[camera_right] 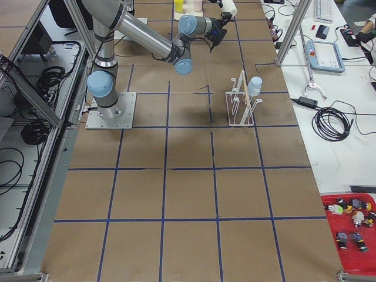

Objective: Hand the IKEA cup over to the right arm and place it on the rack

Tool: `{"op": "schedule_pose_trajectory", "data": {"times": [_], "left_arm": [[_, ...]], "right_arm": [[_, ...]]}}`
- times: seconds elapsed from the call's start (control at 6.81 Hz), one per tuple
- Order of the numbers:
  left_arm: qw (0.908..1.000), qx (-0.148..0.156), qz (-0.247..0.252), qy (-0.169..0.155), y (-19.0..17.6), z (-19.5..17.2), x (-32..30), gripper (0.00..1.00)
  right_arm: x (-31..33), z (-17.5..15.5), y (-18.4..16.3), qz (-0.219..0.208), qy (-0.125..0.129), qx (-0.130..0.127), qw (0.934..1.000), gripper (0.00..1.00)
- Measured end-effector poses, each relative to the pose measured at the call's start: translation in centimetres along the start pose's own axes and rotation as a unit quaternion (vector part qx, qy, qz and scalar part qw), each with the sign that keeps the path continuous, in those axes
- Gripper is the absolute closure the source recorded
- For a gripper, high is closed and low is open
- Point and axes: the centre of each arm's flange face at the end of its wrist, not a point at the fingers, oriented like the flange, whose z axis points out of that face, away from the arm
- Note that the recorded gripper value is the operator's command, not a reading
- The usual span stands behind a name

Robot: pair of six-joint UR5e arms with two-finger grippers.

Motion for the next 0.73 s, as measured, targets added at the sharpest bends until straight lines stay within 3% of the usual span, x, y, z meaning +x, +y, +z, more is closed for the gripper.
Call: {"op": "schedule_pose_trajectory", "data": {"times": [0.44,0.73], "left_arm": [[0.9996,0.011,0.026,0.005,2.9,0.4,3.3,0.97],[0.9998,0.012,0.016,0.009,3.0,0.9,4.1,0.96]], "right_arm": [[0.3,0.6,0.8,-0.002,0.004,-0.008,1.0,0.01],[1.0,2.0,2.8,-0.003,0.012,-0.018,0.9998,0.01]]}}
